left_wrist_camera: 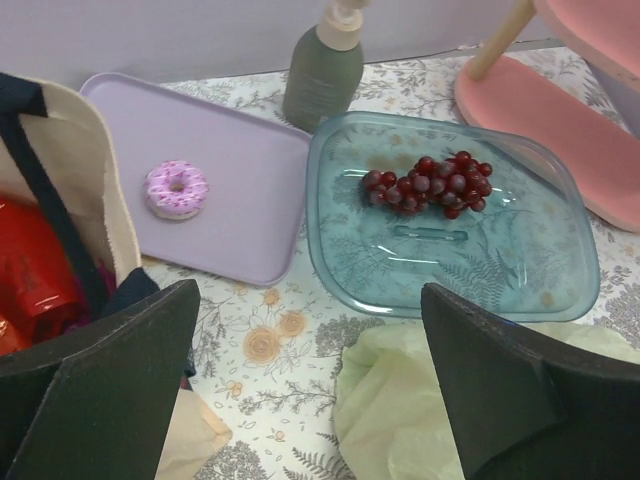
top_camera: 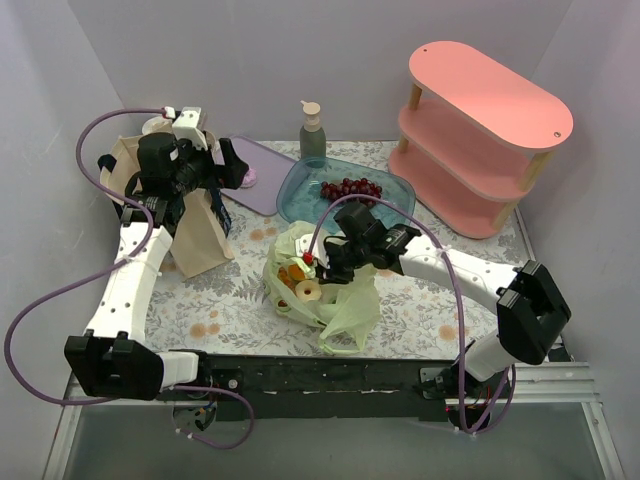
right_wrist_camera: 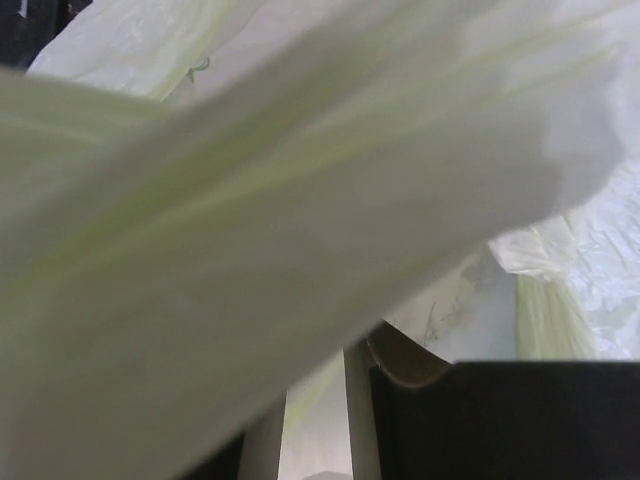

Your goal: Untie the knot of the grocery bags and take out the mixed food

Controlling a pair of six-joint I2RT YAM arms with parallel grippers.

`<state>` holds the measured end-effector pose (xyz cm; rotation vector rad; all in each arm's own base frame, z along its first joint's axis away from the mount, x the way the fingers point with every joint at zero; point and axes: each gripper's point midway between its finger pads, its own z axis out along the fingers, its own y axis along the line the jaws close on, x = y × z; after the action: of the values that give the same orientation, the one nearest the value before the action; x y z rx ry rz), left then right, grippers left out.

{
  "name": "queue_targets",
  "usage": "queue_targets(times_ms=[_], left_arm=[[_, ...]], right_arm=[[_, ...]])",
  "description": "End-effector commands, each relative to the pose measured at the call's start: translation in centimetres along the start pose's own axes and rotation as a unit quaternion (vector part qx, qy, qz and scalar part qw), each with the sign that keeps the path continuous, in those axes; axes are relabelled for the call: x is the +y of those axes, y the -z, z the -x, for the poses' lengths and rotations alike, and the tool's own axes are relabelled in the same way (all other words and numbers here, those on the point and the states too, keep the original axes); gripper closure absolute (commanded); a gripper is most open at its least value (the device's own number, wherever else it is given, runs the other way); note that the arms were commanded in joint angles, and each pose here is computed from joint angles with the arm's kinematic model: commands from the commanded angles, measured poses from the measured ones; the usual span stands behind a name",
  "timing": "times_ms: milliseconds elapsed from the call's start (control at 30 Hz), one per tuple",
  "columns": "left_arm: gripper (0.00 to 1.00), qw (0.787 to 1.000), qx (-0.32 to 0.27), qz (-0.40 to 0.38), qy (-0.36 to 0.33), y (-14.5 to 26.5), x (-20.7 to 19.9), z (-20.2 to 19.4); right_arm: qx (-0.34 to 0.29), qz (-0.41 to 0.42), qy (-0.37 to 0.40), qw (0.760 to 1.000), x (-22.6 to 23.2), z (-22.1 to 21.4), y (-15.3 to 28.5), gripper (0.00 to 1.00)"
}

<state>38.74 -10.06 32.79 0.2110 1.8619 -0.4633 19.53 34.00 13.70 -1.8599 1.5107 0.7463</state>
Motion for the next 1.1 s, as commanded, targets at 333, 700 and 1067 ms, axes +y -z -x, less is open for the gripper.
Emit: queue_targets(times_ms=[333,700,1067], left_arm=[[0.08,0.999,-0.013,-0.032,0.039,-0.1,0.2,0.8],[0.08,0.997,-0.011,-0.041,0.069,0.3,0.5,0.3],[0.09,0.994,0.003,-0.077,0.081,0.5,-0.8,-0.8]], right_arm=[[-0.002,-0.041,0.101,0.994,-4.7,-0.1,-6.0,0.59],[0.036,-0.078,0.112,0.990,-7.0,-2.3,-8.9,0.49],[0.110,-0.113,0.159,0.974,-7.4,-5.4,-7.3,0.95]])
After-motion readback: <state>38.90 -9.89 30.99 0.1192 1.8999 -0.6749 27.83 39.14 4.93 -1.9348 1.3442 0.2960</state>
